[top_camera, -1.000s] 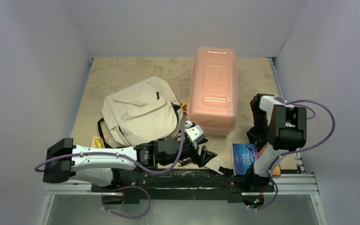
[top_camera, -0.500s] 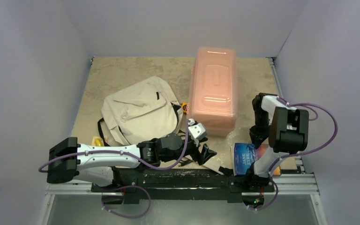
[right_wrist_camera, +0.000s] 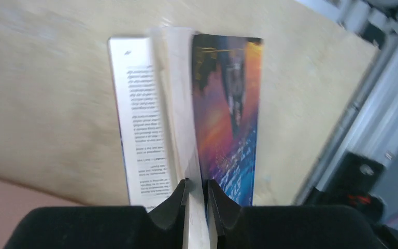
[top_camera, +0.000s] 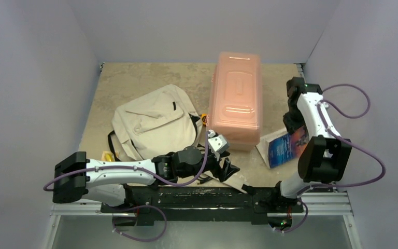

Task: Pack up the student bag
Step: Pick up the book from the center of the board.

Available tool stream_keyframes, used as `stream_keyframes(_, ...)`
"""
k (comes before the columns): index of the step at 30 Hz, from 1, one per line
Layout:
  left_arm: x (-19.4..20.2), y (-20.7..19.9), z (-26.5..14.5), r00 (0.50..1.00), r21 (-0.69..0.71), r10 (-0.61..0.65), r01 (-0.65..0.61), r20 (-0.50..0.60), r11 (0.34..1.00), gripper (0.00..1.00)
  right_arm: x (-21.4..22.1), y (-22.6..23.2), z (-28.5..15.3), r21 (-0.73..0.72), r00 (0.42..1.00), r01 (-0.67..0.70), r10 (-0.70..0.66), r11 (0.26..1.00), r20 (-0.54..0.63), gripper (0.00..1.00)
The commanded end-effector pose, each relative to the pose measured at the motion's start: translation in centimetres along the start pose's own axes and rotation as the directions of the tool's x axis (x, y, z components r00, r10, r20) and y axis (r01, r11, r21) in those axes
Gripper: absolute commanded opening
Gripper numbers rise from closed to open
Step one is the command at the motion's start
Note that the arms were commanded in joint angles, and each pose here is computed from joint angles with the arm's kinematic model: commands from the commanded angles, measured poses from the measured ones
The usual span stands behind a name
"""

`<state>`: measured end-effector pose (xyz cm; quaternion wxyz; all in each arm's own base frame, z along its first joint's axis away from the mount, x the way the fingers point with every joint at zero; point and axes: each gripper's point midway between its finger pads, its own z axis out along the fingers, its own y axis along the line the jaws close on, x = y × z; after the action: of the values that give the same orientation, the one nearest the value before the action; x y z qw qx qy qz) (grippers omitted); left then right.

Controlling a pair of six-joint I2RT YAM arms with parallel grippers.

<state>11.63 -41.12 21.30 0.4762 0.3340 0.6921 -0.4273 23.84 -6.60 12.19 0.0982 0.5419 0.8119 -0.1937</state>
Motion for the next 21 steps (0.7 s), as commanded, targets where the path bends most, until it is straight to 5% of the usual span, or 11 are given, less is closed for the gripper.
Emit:
stream_keyframes(1, -2.7, -1.3, 0.3, 0.997, 0.048, -0.029, 0.026, 0.065, 0.999, 0.70, -3.8, 5.4, -2.5, -0.079, 0.986, 0.022, -0.008, 0.997, 0.169, 0.00)
stream_keyframes(14, -2.6, -1.5, 0.2, 0.998, 0.053, -0.042, 0.039, 0.052, 0.998, 0.70, -6.6, 8.0, -1.3, -0.078, 0.873, 0.229, -0.169, 0.970, 0.458, 0.00)
stream_keyframes(21, -2.6, -1.4, 0.1, 0.998, 0.046, -0.044, 0.041, 0.051, 0.998, 0.70, -5.1, 11.7, -0.8, -0.199, 0.845, 0.415, -0.295, 0.888, 0.446, 0.00)
